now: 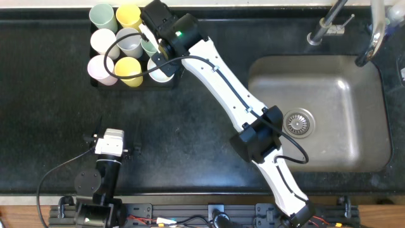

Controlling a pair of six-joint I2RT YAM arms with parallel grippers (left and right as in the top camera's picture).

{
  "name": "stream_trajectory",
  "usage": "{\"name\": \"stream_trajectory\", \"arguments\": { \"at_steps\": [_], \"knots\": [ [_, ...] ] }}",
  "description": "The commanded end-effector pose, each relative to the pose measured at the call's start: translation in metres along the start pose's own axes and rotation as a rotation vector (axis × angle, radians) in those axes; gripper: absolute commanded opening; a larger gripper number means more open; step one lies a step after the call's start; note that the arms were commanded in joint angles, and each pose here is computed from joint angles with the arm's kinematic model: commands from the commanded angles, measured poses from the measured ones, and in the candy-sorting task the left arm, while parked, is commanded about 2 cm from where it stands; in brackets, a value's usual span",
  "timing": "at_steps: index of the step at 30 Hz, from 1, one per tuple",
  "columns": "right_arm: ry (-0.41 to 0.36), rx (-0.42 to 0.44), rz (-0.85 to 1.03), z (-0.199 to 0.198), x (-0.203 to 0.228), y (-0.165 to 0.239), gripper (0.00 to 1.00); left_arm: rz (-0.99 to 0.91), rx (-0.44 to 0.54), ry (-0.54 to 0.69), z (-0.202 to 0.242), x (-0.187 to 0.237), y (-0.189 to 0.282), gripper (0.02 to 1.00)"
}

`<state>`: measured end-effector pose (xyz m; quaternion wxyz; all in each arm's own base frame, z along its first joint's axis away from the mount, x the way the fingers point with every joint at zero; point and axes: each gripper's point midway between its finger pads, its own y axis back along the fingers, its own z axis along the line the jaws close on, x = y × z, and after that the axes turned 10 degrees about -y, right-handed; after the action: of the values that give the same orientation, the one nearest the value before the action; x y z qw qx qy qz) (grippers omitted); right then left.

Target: Store Cups

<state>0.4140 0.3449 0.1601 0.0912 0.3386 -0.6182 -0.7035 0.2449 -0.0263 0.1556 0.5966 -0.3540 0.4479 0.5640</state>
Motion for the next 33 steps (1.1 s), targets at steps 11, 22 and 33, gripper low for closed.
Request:
{"name": "stream_trajectory", "arguments": {
  "at_steps": [11,22,33],
  "knots": [
    [0.046,0.001,0.022,0.007,0.0,-0.025,0.045,-0.005,-0.002,-0.01,0.0,-0.001,0.001,0.998],
    [0.075,0.005,0.063,0.006,0.008,-0.043,0.042,-0.004,-0.002,-0.01,0.0,0.0,0.001,0.998],
    [0.086,0.006,0.085,0.006,0.012,-0.052,0.045,-0.004,-0.002,-0.01,0.0,0.0,0.001,0.998]
  ]
}}
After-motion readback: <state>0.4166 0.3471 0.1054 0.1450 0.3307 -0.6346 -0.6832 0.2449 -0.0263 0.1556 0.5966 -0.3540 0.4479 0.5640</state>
